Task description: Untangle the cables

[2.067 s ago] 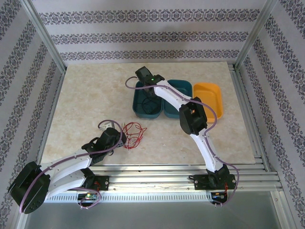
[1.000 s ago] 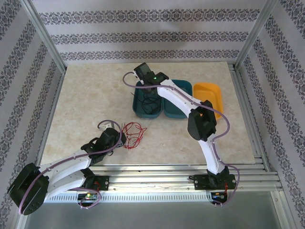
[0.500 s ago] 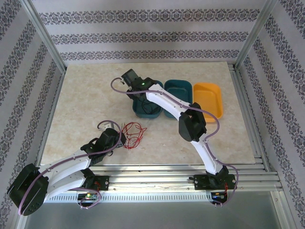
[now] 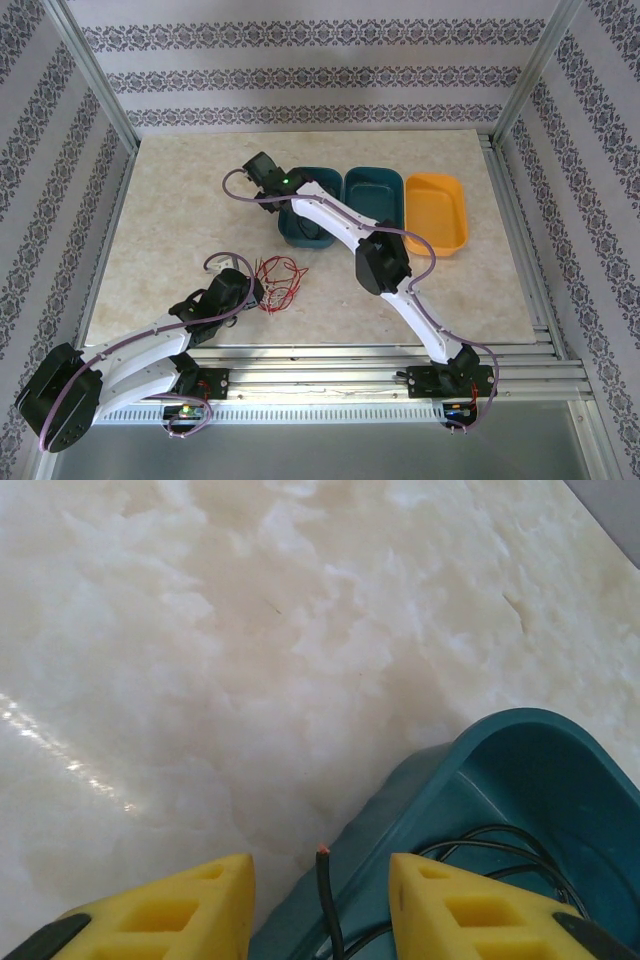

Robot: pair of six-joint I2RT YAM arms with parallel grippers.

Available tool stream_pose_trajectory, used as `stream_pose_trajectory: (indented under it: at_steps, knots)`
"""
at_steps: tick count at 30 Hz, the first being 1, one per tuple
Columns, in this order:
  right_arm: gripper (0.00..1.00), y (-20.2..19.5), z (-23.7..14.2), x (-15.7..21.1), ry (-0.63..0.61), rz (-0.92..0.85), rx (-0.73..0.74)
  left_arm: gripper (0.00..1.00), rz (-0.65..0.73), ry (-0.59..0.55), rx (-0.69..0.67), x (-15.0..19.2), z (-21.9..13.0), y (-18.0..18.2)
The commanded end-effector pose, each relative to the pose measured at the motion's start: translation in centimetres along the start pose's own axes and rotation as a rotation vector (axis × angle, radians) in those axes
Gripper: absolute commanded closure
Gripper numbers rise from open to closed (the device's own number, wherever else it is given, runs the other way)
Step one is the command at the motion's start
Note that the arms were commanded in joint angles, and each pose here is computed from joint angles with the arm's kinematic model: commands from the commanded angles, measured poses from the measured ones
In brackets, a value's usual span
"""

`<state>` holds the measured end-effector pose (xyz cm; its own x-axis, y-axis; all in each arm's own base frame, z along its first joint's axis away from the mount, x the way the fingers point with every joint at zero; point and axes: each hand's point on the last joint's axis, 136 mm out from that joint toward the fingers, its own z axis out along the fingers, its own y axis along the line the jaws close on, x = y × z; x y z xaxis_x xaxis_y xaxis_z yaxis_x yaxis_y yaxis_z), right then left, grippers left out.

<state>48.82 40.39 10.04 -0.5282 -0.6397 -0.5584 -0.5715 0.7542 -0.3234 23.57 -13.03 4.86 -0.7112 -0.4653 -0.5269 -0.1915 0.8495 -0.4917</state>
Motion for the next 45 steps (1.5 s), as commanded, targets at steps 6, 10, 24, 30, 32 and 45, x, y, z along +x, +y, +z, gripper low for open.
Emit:
stream_pose_trajectory:
  at_steps: [6, 10, 24, 30, 32, 45]
  knots:
    - [0.70, -0.7, 0.7, -0.2, -0.001, -0.033, 0.071, 0.64, -0.018, -0.002, -0.008, 0.1, 0.0, 0.6]
    - [0.73, -0.9, 1.1, -0.1, 0.000, -0.033, 0.077, 0.64, -0.018, 0.001, -0.010, 0.1, 0.1, 0.7]
    - [1.00, -1.9, 0.0, -1.1, -0.024, -0.020, 0.093, 0.64, -0.019, 0.002, -0.007, 0.2, 0.1, 0.7]
    - [1.00, -4.2, -1.9, -1.3, -0.032, 0.115, 0.088, 0.64, -0.020, 0.003, -0.004, 0.2, 0.0, 0.6]
    - [1.00, -5.0, -2.2, -0.7, -0.021, 0.185, 0.069, 0.64, -0.020, 0.003, -0.003, 0.2, 0.0, 0.6]
    - [1.00, -8.1, -0.3, 3.5, 0.084, 0.514, -0.049, 0.64, -0.020, -0.004, -0.002, 0.0, -0.3, 0.6]
